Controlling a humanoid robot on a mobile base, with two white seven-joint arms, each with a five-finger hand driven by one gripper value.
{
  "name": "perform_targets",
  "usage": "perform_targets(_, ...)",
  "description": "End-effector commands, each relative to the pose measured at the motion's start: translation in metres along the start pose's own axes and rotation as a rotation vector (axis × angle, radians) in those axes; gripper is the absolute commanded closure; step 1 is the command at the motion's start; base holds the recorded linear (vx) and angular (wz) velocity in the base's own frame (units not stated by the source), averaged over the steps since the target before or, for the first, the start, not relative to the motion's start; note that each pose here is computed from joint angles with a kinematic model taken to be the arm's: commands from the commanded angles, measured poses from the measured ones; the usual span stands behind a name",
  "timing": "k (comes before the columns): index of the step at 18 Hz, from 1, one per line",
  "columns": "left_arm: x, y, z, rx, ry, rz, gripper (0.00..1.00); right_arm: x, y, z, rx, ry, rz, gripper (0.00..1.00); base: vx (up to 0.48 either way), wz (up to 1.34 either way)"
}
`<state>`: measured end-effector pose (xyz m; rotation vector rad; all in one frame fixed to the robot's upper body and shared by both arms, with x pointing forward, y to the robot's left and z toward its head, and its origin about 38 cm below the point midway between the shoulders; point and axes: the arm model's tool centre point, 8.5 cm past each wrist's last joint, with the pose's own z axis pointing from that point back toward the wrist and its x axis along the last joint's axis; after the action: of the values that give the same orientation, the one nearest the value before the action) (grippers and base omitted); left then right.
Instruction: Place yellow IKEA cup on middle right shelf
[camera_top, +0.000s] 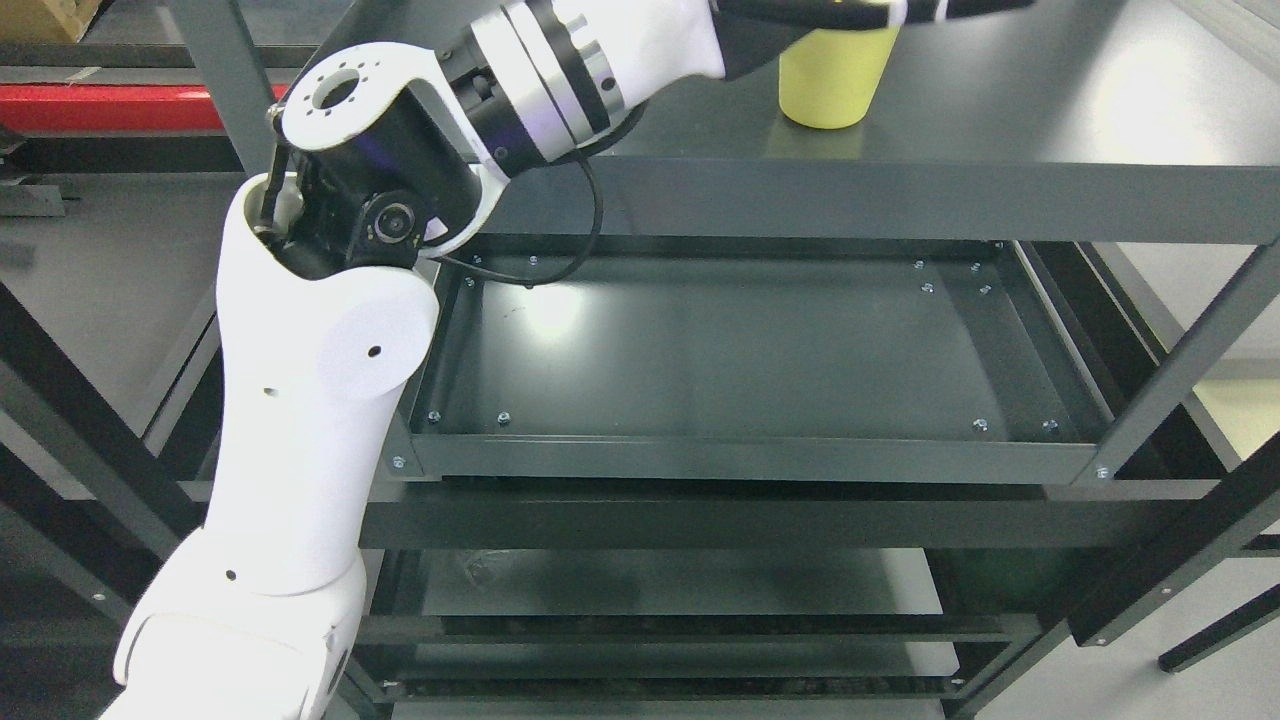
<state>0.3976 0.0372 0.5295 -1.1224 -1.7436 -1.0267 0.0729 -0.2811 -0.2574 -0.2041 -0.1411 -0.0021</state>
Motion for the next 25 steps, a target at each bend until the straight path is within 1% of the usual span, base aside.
perform_targets(1,-0.017,-0.032,0.021,-0.258,0.073,0.172,0.01,-0.009,-0.010,-0.001,-0.012,0.009,-0.004,0.01,0.000,0.00)
perform_targets(4,-0.053,-0.051,0.024,-0.403,0.138,0.262,0.01,-0.009,-0.010,-0.001,-0.012,0.009,-0.004,0.01,0.000,0.00)
perform_targets(6,-0.068,-0.056,0.024,-0.422,0.160,0.296,0.01,-0.009,-0.010,-0.001,-0.012,0.009,-0.004,0.01,0.000,0.00)
perform_targets(8,-0.090,-0.061,0.028,-0.423,0.197,0.339,0.01,-0.008,-0.010,-0.001,-0.012,0.008,-0.004,0.01,0.000,0.00)
perform_targets(9,-0.105,-0.063,0.033,-0.417,0.226,0.368,0.01,-0.009,-0.010,-0.001,-0.012,0.009,-0.004,0.01,0.000,0.00)
perform_targets(11,-0.148,-0.071,0.049,-0.401,0.307,0.448,0.01,-0.009,-0.010,-0.001,-0.012,0.009,-0.004,0.01,0.000,0.00)
perform_targets(13,-0.184,-0.083,0.062,-0.382,0.368,0.511,0.01,-0.009,-0.010,-0.001,-0.012,0.009,-0.004,0.01,0.000,0.00)
perform_targets(15,-0.215,-0.086,0.071,-0.329,0.422,0.537,0.01,-0.009,-0.010,-0.001,-0.012,0.009,-0.004,0.01,0.000,0.00)
perform_targets(16,-0.232,-0.082,0.077,-0.269,0.445,0.532,0.01,-0.009,-0.010,-0.001,-0.012,0.009,-0.004,0.01,0.000,0.00)
perform_targets(17,-0.248,-0.072,0.081,-0.191,0.448,0.495,0.01,-0.009,-0.010,-0.001,-0.012,0.009,-0.004,0.01,0.000,0.00)
perform_targets(19,-0.274,-0.053,0.088,-0.042,0.387,0.370,0.01,-0.009,-0.010,-0.001,-0.012,0.009,-0.004,0.01,0.000,0.00)
perform_targets(20,-0.288,-0.039,0.096,0.054,0.361,0.268,0.01,-0.009,-0.010,-0.001,-0.012,0.009,-0.004,0.01,0.000,0.00)
perform_targets(21,-0.299,-0.021,0.114,0.158,0.371,0.152,0.01,-0.009,-0.010,-0.001,-0.012,0.009,-0.004,0.01,0.000,0.00)
perform_targets(22,-0.311,0.000,0.142,0.297,0.394,-0.013,0.01,-0.009,-0.010,-0.001,-0.012,0.009,-0.004,0.01,0.000,0.00)
perform_targets(23,-0.314,0.014,0.163,0.403,0.411,-0.116,0.01,-0.009,-0.010,-0.001,-0.012,0.009,-0.004,0.01,0.000,0.00)
perform_targets(25,-0.311,0.030,0.196,0.569,0.390,-0.172,0.01,-0.009,-0.010,-0.001,-0.012,0.009,-0.004,0.01,0.000,0.00)
